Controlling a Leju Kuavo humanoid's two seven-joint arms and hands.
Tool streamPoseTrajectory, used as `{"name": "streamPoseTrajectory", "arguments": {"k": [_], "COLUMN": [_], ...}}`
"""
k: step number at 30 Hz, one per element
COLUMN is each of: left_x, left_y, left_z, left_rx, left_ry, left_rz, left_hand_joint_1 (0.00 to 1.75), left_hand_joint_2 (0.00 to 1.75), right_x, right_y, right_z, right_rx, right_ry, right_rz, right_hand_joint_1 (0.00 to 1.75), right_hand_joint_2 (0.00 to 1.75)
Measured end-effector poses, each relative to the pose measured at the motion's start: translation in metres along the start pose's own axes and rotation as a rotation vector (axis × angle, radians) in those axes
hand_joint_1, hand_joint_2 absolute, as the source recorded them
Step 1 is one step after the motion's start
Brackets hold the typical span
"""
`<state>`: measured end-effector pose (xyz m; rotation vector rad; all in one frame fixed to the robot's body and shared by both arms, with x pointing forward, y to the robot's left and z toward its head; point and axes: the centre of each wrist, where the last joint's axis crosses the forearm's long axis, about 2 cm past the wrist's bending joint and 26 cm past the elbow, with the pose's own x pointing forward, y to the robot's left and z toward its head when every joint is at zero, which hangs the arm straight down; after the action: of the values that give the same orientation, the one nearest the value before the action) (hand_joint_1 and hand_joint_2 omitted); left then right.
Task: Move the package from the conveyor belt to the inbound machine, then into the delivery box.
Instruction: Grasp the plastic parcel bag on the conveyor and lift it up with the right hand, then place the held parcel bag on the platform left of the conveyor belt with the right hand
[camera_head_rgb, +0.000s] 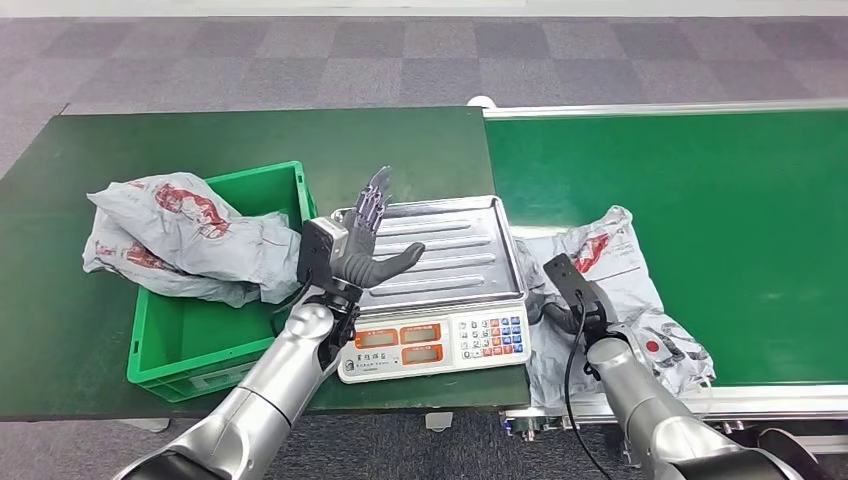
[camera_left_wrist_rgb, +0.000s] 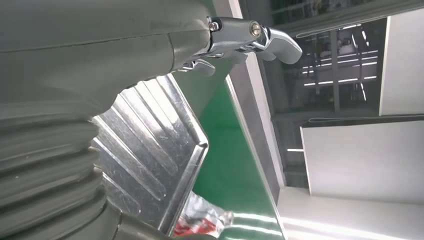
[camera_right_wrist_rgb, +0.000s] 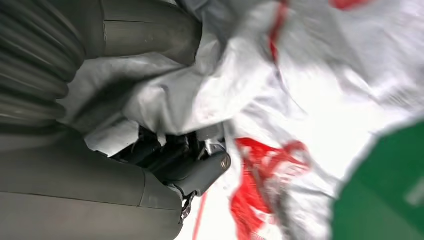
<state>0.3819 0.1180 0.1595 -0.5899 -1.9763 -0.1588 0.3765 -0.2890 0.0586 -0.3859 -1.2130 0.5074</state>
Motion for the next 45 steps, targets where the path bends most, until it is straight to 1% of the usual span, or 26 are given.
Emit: {"name": "streamPoseTrajectory", "arguments": {"k": [4, 7, 14, 17, 22, 26, 30, 33, 40, 45], "left_x": [-0.001, -0.001, 0.001, 0.001, 0.000, 0.001, 0.004, 0.007, 0.020, 0.024], "left_y": [0.002, 0.005, 0.012, 0.014, 0.016, 0.018, 0.020, 0.022, 0.028, 0.030], "left_z": [0.003, 0.005, 0.008, 0.011, 0.013, 0.011, 0.003, -0.003, -0.024, -0.027], "left_rx": [0.013, 0.025, 0.053, 0.057, 0.053, 0.052, 0.048, 0.054, 0.067, 0.078], "left_ry": [-0.004, -0.009, -0.024, -0.028, -0.035, -0.038, -0.039, -0.036, -0.053, -0.062], "left_rz": [-0.006, -0.012, -0.021, -0.017, -0.013, -0.013, -0.030, -0.079, -0.179, -0.201], "left_hand_joint_1": [0.00, 0.00, 0.00, 0.00, 0.00, 0.00, 0.00, 0.00, 0.00, 0.00], "left_hand_joint_2": [1.75, 1.75, 1.75, 1.75, 1.75, 1.75, 1.75, 1.75, 1.75, 1.75], "right_x": [0.008, 0.021, 0.071, 0.087, 0.105, 0.112, 0.116, 0.123, 0.164, 0.185], "right_y": [-0.008, -0.016, -0.041, -0.048, -0.055, -0.055, -0.043, -0.028, 0.033, 0.056], "right_z": [-0.004, -0.010, -0.026, -0.028, -0.027, -0.024, -0.022, -0.020, -0.009, -0.004], "right_rx": [-0.060, -0.109, -0.228, -0.275, -0.316, -0.277, -0.212, -0.145, 0.060, 0.166], "right_ry": [-0.090, -0.166, -0.379, -0.454, -0.523, -0.535, -0.539, -0.553, -0.606, -0.623], "right_rz": [-0.047, -0.054, -0.028, -0.024, -0.051, -0.068, -0.046, -0.021, 0.009, 0.004], "right_hand_joint_1": [1.75, 1.75, 1.75, 1.75, 1.75, 1.75, 1.75, 1.75, 1.75, 1.75], "right_hand_joint_2": [1.75, 1.75, 1.75, 1.75, 1.75, 1.75, 1.75, 1.75, 1.75, 1.75]}}
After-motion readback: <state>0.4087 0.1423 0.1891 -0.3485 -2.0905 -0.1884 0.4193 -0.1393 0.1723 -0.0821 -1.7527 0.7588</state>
